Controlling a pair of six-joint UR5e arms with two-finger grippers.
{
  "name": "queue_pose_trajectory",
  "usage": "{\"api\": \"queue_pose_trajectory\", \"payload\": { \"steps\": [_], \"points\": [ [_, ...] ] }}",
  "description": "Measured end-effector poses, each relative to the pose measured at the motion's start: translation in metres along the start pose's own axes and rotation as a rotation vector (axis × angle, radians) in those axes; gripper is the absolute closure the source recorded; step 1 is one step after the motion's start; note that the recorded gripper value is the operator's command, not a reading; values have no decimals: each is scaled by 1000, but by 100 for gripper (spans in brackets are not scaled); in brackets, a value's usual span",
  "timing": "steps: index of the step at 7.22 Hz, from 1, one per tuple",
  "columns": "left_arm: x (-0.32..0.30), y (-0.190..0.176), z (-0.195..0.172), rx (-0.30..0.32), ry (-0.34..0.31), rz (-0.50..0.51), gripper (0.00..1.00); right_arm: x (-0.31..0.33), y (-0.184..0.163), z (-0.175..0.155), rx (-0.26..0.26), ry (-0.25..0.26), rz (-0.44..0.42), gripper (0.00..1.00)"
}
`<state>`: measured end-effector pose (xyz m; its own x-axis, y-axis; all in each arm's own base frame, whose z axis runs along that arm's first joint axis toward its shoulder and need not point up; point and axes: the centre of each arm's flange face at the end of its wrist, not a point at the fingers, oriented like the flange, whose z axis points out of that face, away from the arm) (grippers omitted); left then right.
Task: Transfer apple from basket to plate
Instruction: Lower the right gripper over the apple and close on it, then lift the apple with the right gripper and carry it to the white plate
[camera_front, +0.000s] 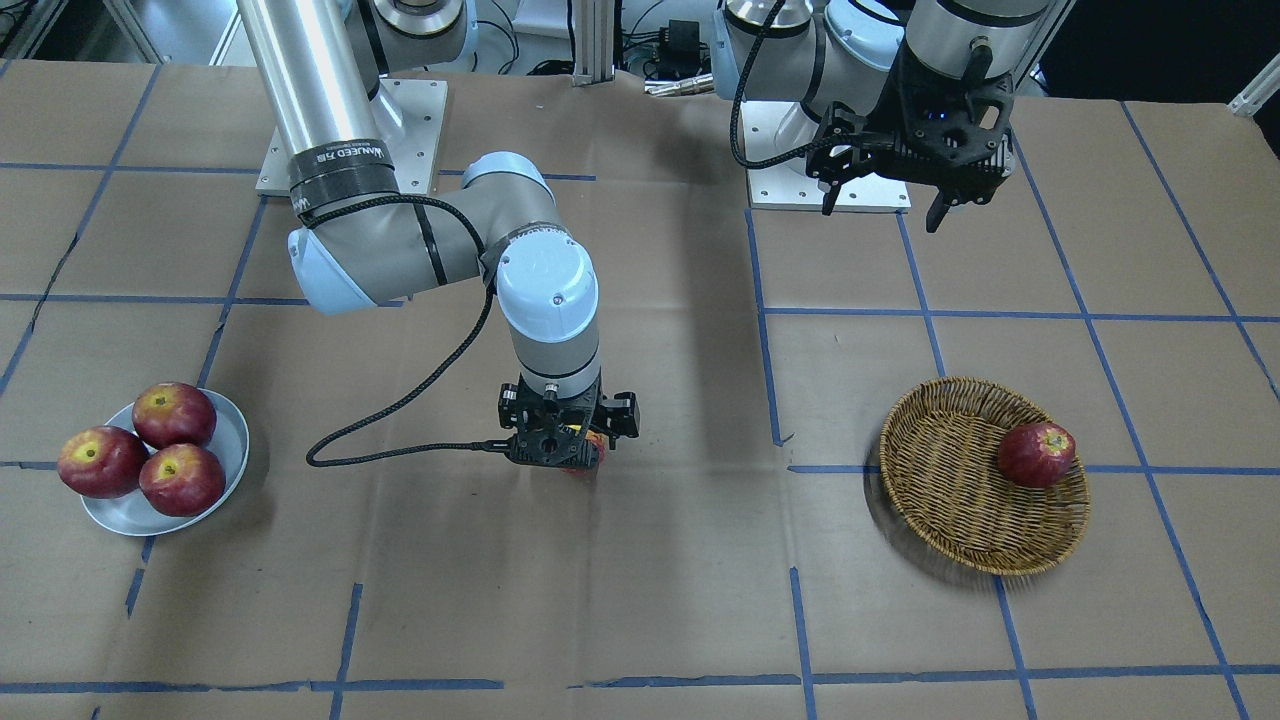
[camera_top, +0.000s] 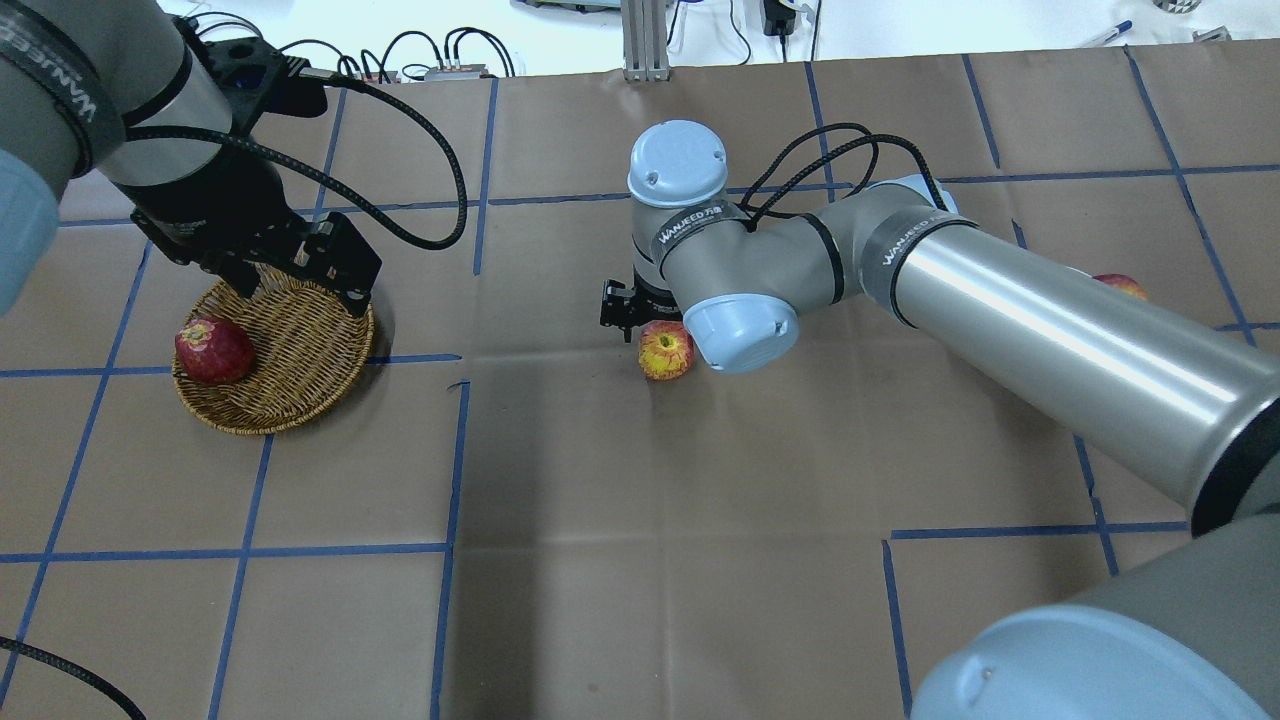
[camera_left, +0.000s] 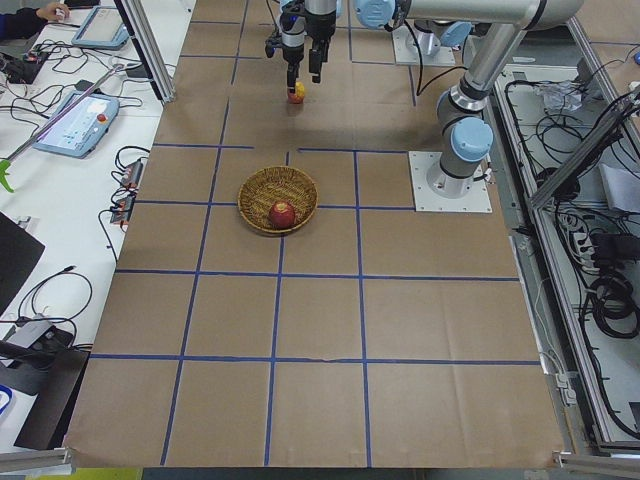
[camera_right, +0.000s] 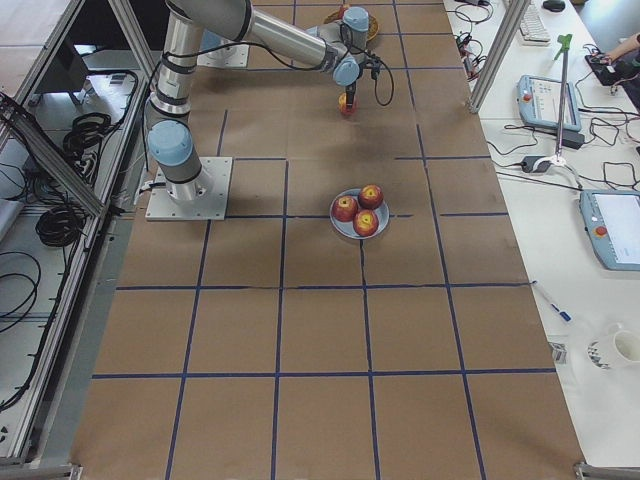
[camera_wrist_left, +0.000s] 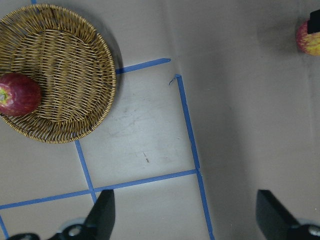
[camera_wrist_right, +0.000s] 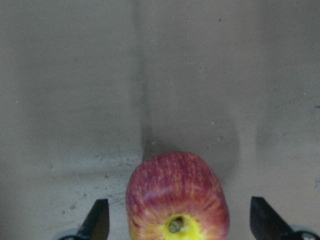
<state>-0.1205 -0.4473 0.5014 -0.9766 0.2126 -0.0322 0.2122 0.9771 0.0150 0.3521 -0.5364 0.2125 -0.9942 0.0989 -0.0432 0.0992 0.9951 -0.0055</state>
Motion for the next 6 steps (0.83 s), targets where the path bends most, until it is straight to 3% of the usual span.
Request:
{"api": "queue_pose_trajectory", "payload": {
  "steps": [2,3,5,6],
  "points": [
    [3,11,-7,7,-2,0,1,0,-1,15,-23,7,0,49],
    [4,15,-8,6,-1,0,1,-1,-1,17,-26,8,0,56],
    [4,17,-9,1,1,0,1,0,-8,5,-5,-1,6,55],
    [4,16,-11,3,0,0,1,3,-17,-16,20,-11,13,55]
  ]
}}
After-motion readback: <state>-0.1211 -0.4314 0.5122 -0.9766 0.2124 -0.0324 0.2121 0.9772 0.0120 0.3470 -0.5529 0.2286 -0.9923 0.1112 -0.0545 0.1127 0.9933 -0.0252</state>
